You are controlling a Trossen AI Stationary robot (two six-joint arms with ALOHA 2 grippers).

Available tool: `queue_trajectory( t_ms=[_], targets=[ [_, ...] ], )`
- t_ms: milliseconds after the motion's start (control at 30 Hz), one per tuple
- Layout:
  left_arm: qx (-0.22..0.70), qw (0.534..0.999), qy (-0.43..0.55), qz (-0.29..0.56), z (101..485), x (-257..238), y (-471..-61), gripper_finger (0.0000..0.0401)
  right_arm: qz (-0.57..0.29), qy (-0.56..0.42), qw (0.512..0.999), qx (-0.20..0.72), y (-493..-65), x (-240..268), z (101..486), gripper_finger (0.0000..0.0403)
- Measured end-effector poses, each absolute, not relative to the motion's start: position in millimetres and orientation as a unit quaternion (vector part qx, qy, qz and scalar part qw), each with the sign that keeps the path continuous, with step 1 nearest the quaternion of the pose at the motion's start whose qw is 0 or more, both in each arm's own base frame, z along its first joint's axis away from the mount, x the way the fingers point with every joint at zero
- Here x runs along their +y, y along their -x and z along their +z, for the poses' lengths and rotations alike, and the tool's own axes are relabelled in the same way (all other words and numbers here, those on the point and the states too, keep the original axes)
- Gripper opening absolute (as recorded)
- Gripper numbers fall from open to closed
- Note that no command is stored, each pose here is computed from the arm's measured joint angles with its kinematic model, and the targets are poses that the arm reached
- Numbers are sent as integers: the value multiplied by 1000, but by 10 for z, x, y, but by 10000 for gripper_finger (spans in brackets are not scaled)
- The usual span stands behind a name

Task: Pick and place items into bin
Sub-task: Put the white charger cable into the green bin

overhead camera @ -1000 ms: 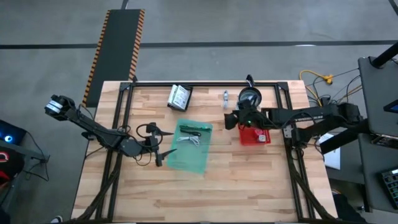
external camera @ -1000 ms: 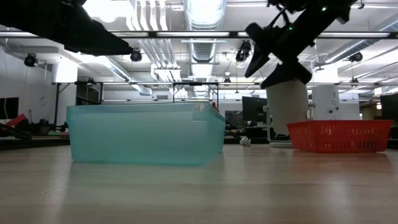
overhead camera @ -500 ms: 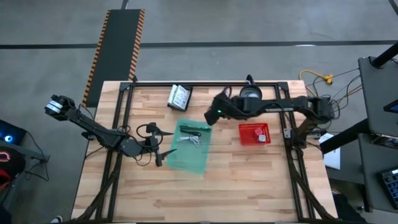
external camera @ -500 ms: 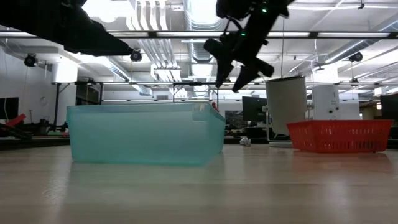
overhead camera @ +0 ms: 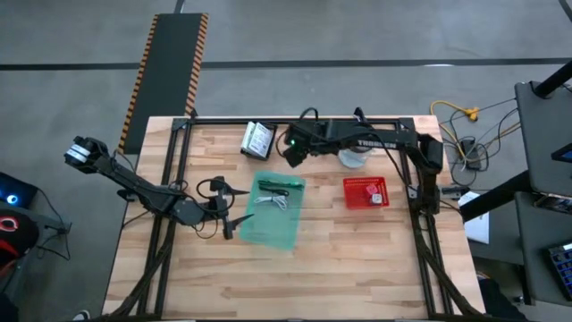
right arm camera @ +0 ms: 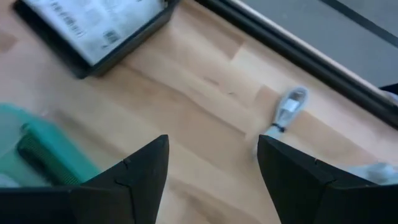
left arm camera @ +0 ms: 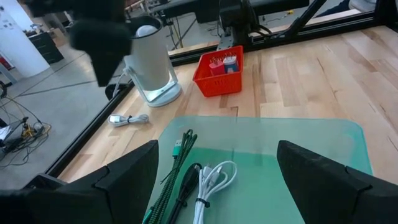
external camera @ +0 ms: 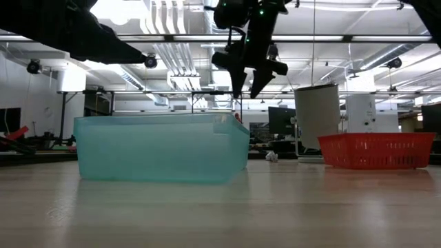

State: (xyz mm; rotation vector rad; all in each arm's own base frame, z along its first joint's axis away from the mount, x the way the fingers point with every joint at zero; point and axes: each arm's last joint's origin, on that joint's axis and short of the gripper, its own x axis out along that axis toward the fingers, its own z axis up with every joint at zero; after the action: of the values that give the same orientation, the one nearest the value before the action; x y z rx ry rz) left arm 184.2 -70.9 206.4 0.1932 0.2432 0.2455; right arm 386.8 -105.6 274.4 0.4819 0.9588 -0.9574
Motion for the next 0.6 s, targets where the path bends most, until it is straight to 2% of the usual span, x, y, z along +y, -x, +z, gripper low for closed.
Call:
queue_trajectory(
  t_ms=[400,600],
  targets=[
    [122,980,-97,122,2052,-708,-1838,308,-478,-217,701,483,-4040,-1744,2490,228],
    [123,980,-97,122,2046,-706,-1836,308,-488,-208,651,542,-4052,-2030,2287,226]
  ],
)
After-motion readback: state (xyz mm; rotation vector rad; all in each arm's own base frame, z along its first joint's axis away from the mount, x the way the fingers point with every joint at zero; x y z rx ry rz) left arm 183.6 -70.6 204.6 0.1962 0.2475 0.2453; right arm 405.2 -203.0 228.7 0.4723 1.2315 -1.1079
